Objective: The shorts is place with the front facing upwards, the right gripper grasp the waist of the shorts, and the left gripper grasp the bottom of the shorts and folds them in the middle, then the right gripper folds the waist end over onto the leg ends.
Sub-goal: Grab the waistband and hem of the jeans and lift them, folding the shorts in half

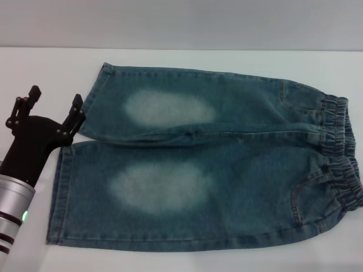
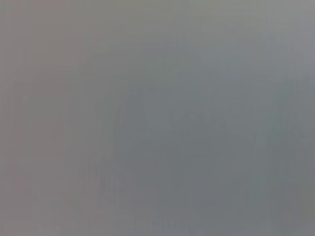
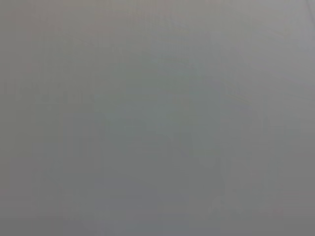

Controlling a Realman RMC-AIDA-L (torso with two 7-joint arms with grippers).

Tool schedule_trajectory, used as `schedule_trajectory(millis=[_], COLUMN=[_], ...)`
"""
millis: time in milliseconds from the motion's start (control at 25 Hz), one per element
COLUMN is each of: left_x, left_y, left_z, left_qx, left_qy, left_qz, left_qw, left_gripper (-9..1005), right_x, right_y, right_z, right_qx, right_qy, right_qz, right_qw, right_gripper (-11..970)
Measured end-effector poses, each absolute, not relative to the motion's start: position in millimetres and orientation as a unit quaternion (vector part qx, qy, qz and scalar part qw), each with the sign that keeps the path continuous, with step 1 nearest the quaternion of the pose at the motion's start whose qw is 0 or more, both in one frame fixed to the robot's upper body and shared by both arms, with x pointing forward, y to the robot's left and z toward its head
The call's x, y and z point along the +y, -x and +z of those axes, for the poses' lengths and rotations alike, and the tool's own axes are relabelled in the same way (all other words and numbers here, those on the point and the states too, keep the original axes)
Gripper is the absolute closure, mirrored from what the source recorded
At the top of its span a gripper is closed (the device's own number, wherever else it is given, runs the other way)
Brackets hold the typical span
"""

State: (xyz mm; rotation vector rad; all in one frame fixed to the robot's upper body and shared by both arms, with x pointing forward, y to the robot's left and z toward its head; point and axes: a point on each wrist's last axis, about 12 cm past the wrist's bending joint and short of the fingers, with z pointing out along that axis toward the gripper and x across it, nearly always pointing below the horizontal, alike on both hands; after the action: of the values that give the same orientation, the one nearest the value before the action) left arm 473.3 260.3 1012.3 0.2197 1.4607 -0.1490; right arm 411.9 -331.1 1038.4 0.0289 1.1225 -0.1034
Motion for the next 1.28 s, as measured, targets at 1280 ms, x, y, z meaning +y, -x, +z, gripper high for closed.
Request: schedule_trajectory(millis=[1280], left_x=[212], left_y=[-544], left_z=[1078], left_qx=[0.773], left_qy=[-0.109], left_qz=[-0.138], left_qw=[0.609], left_gripper=[167], right_x=[-300], right_y=[-566], right_z=[1096], right_qx=[0.724], right_qy=[0.004], right_qz=[0.182], right_qw=[0.665], right_gripper=[133])
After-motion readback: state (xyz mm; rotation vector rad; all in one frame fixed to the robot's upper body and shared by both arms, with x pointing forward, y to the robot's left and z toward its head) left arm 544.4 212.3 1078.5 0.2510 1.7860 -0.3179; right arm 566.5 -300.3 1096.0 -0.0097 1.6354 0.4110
